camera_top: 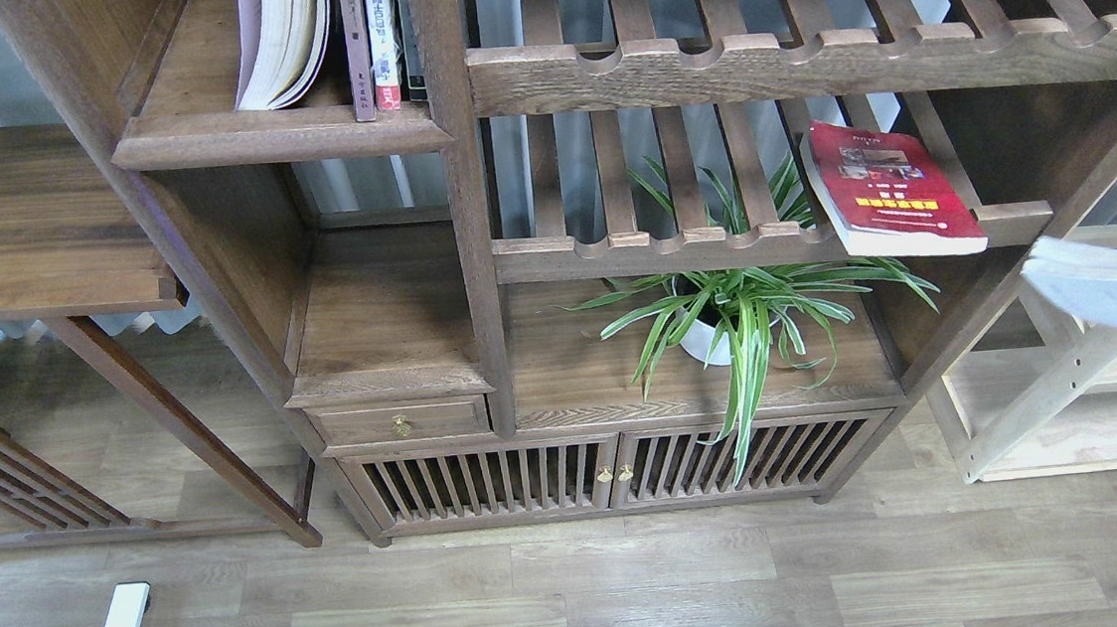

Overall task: Organize books on shelf
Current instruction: 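Lower the held book down toward the floor in front of the shelf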

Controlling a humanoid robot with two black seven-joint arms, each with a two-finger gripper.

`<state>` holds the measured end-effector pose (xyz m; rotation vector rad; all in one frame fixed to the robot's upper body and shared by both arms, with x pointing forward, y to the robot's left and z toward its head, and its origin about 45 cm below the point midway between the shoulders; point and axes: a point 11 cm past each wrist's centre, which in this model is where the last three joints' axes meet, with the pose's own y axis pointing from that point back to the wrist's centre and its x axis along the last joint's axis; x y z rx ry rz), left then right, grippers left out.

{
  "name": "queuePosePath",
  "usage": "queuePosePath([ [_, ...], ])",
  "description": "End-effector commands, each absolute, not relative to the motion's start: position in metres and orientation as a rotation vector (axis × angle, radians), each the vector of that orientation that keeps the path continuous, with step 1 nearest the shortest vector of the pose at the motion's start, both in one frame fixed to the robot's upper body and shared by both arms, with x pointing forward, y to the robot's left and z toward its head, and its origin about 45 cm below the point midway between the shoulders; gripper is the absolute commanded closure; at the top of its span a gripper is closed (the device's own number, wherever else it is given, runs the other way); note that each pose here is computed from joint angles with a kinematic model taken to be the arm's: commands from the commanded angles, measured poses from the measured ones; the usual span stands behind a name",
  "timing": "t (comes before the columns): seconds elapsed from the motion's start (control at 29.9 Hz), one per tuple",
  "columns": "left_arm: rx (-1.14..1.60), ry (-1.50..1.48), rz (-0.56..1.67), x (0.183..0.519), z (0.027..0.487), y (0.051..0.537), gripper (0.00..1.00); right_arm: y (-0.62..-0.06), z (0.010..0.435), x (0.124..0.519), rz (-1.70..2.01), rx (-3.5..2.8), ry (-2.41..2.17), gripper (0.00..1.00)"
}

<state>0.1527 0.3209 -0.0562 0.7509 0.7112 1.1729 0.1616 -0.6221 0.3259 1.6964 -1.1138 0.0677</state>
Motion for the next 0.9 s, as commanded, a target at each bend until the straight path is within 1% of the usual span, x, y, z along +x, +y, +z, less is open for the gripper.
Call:
queuePosePath([
  [0.0,0.749,0.711,1.172,0.152,-0.056,0.320,0.10,-0.628,0.315,0.149,0.027,1.667,-1.104,0.97],
  [0.37,0.751,0.711,1.171,0.153,-0.063,0.311,0.10,-0.654,0.294,0.115,-0.027,1.526,-1.276,0.97],
  [0.64,0.766,0.704,1.171,0.153,-0.073,0.305,0.10,-0.647,0.295,0.165,0.047,1.524,-1.250,0.96],
  [0.77,0.765,0.703,1.171,0.153,-0.074,0.304,0.10,-0.644,0.289,0.184,0.071,1.506,-1.200,0.96],
  [0.87,0.764,0.702,1.171,0.153,-0.075,0.303,0.10,-0.640,0.276,0.197,0.084,1.488,-1.144,0.96],
])
